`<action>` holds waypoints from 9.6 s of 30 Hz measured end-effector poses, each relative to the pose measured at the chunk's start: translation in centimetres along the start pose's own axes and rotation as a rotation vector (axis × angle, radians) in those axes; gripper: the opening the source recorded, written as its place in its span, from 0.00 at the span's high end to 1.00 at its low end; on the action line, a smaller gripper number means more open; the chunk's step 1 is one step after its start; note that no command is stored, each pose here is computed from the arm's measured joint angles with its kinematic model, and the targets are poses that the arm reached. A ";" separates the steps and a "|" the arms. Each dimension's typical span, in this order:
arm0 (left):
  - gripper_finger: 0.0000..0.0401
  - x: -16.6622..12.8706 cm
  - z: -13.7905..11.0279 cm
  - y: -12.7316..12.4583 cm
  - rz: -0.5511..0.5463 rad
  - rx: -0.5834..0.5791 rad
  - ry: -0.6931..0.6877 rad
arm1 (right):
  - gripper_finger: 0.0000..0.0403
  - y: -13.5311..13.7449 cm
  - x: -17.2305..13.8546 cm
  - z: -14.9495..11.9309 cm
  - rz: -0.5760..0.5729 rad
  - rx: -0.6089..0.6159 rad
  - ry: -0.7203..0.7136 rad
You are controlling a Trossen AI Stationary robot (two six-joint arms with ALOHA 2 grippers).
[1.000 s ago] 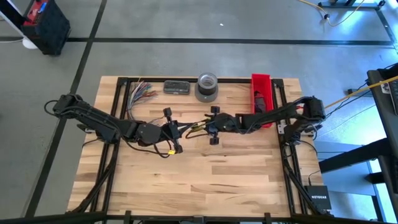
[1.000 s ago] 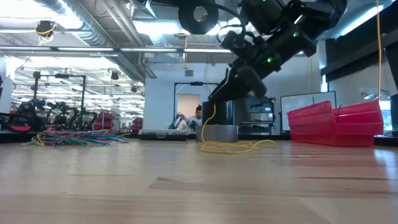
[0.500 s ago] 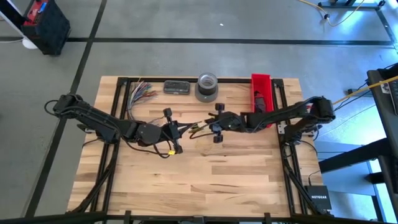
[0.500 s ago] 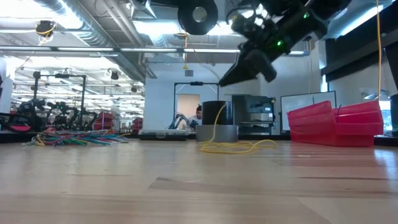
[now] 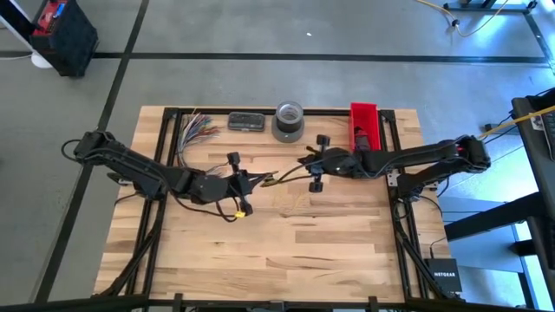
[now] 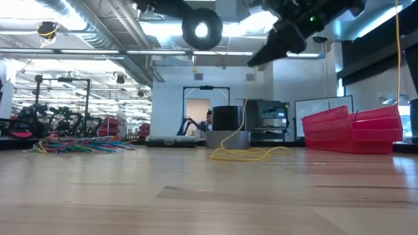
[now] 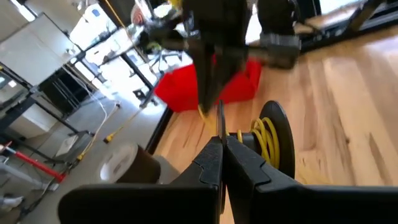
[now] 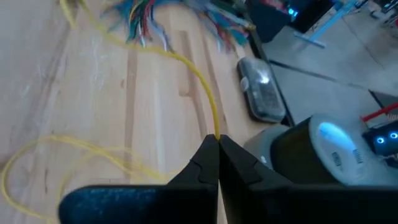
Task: Coil cords
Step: Coil the yellow wire into the black spool
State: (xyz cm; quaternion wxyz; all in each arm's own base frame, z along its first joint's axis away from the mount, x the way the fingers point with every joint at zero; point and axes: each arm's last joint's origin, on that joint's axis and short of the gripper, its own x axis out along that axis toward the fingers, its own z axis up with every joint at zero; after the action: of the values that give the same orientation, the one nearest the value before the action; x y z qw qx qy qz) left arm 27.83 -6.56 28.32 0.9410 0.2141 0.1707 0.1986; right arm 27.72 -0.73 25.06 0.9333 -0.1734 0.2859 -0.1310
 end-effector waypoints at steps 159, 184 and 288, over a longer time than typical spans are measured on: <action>1.00 -1.7 1.9 0.6 -0.040 -0.140 -0.147 | 0.89 6.6 8.8 -2.2 0.157 -0.032 -0.161; 1.00 0.9 0.0 0.6 -0.001 -0.070 -0.019 | 0.97 3.2 -1.6 2.2 0.077 0.156 -0.199; 1.00 0.5 1.9 1.1 0.047 -0.133 -0.176 | 0.67 6.8 0.8 1.1 -0.047 -0.081 -0.115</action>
State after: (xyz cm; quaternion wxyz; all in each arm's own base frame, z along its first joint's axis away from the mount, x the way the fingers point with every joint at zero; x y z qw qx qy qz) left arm 28.73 -6.04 30.29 0.9595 0.1720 0.0689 0.2121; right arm 29.96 5.46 22.82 0.9371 -0.2248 0.2327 -0.1310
